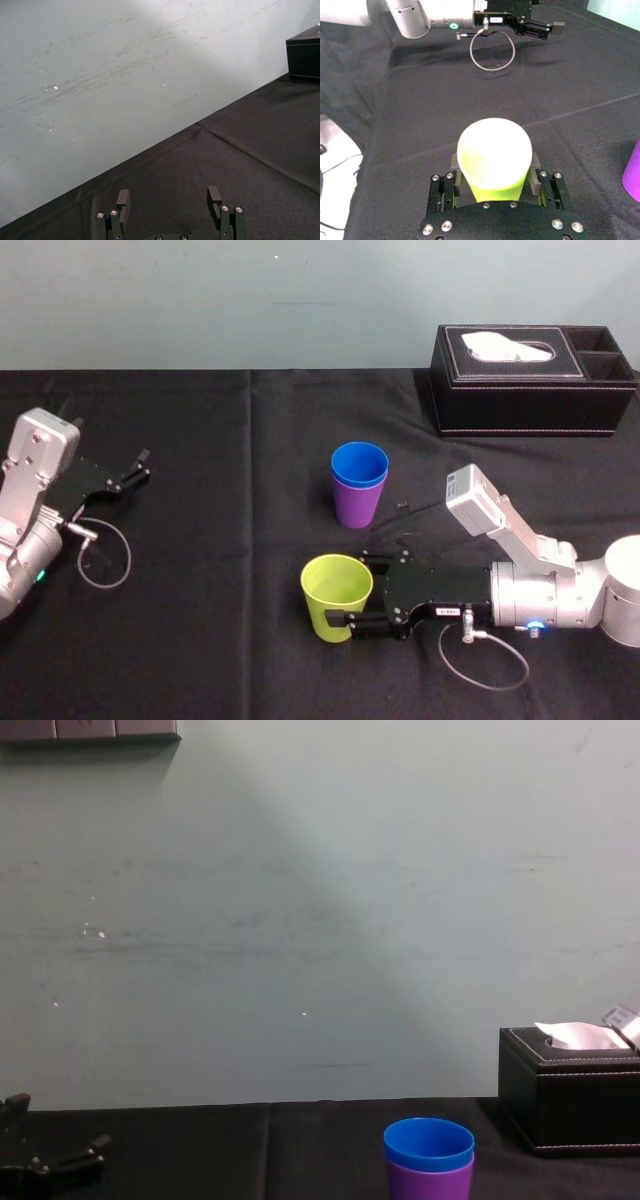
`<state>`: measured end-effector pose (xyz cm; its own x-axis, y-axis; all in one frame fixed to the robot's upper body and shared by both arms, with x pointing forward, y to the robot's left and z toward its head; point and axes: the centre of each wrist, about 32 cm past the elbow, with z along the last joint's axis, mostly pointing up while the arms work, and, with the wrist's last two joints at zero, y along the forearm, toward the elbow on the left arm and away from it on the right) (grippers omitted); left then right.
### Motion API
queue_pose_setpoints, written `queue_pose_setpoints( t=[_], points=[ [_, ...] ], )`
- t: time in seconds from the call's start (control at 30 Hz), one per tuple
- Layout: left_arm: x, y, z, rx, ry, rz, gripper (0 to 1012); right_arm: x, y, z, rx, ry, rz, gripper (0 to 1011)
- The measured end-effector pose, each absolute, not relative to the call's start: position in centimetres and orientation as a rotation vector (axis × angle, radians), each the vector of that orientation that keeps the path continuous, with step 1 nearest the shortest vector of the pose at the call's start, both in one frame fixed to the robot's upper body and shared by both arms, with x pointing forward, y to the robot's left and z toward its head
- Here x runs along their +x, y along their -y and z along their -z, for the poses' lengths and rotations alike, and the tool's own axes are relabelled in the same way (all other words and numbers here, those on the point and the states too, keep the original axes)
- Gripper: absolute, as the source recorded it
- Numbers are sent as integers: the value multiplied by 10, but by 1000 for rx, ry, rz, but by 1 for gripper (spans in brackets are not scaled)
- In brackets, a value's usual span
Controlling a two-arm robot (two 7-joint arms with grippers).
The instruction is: Stack the three plastic cups sequentially using one hand.
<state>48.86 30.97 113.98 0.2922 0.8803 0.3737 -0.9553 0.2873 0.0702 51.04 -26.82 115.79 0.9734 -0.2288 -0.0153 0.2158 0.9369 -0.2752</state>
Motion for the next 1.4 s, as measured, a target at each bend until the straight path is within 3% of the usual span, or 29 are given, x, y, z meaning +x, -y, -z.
queue_pose_setpoints(
  t=[0.5,1.03,1.4],
  points=[
    [489,-310,-1140,304,285,-1248,1011,503,269,-1163,-254,-42,244,736],
    [489,-310,-1140,304,285,-1248,1011,483,279,-1232,-270,5,322,736],
    [489,-310,-1140,304,285,-1248,1011,490,286,-1269,-255,59,379,736]
  ],
)
